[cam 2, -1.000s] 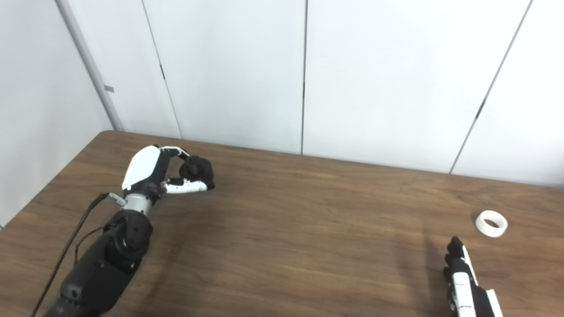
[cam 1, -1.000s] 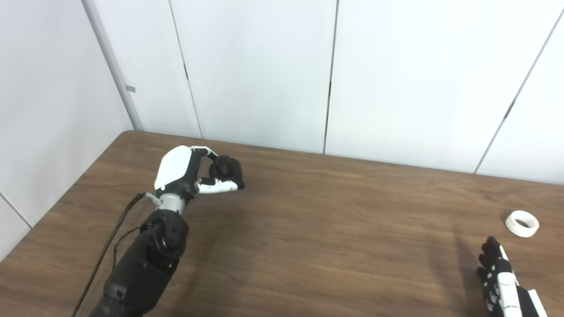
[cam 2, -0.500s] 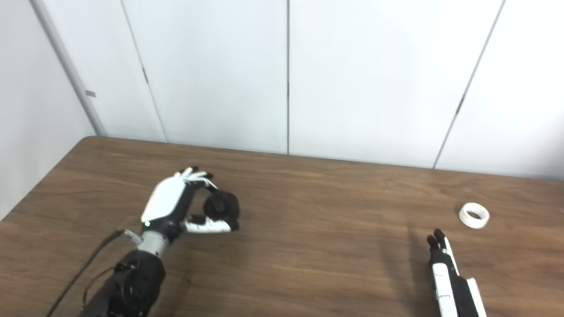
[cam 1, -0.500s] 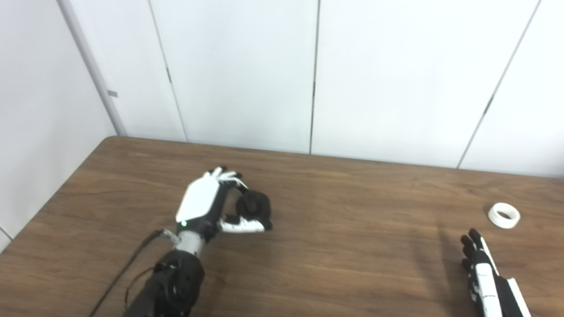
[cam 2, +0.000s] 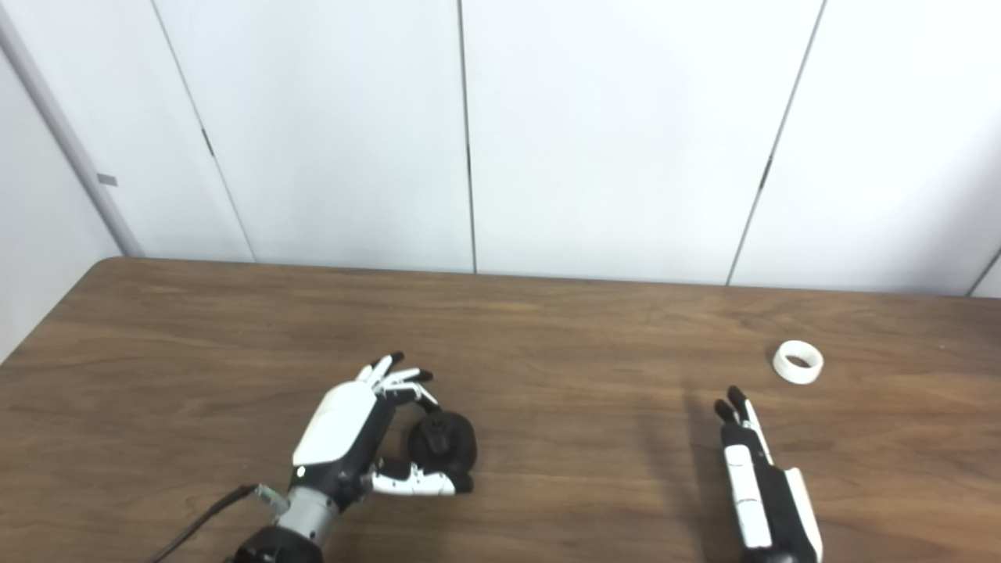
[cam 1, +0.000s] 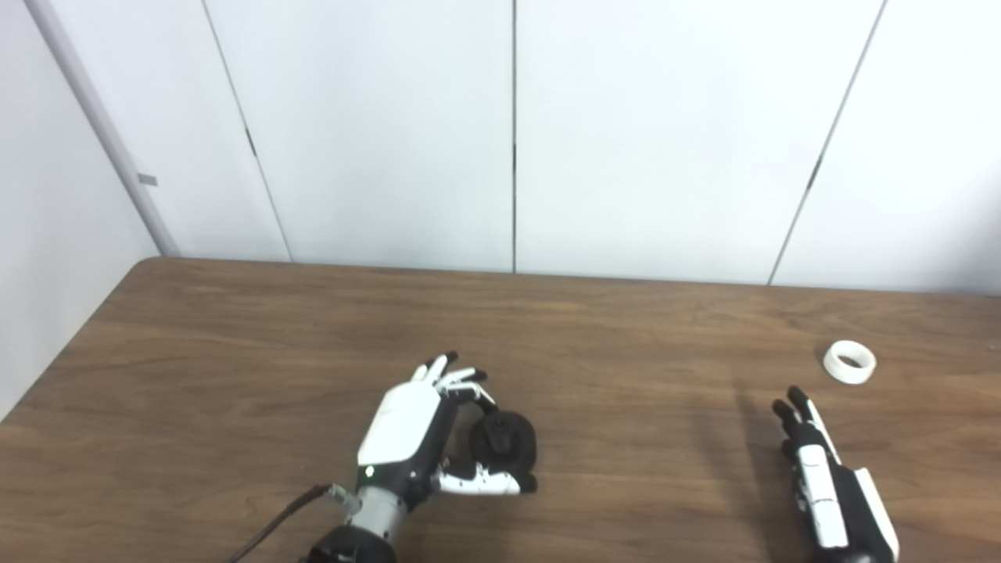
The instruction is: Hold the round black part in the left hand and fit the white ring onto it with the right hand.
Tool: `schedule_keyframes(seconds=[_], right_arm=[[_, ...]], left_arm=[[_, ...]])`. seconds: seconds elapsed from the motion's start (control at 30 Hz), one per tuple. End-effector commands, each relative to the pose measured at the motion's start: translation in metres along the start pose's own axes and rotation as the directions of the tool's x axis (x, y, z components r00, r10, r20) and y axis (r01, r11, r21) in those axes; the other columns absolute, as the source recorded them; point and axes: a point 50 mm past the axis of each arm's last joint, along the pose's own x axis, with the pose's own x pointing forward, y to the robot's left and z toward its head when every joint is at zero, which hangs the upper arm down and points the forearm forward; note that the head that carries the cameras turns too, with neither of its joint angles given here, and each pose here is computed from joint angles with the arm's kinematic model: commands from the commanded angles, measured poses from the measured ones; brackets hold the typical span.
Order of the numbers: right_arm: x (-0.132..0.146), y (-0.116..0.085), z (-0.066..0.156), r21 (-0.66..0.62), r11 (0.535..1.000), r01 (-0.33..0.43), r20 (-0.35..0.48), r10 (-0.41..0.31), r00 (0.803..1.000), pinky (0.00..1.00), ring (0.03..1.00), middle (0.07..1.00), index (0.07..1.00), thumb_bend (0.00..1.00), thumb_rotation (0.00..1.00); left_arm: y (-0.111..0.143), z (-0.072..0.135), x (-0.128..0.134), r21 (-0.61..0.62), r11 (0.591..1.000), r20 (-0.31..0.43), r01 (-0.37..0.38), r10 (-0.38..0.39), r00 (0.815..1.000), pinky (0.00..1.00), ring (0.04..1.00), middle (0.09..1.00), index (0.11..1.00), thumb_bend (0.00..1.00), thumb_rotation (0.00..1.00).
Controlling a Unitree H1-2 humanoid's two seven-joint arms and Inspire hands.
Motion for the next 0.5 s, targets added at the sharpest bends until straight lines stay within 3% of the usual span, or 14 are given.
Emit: schedule_keyframes(seconds=[0.0,0.47], right_arm=[[0.006,0.007,0.014,0.012,1.000,-0.011,0.046,0.011,0.999,1.00,1.000,0.952,0.973,0.54,1.00],[0.007,0.019,0.032,0.000,1.000,-0.001,0.061,0.001,0.998,1.00,0.992,0.939,0.968,0.57,1.00]], left_arm=[[0.008,0.014,0.004,0.021,0.999,0.081,-0.050,0.048,0.996,1.00,0.982,0.839,0.483,0.52,0.05],[-0.032,0.020,-0.015,0.034,0.998,0.098,0.059,-0.062,0.993,1.00,0.970,0.829,0.483,0.52,0.05]])
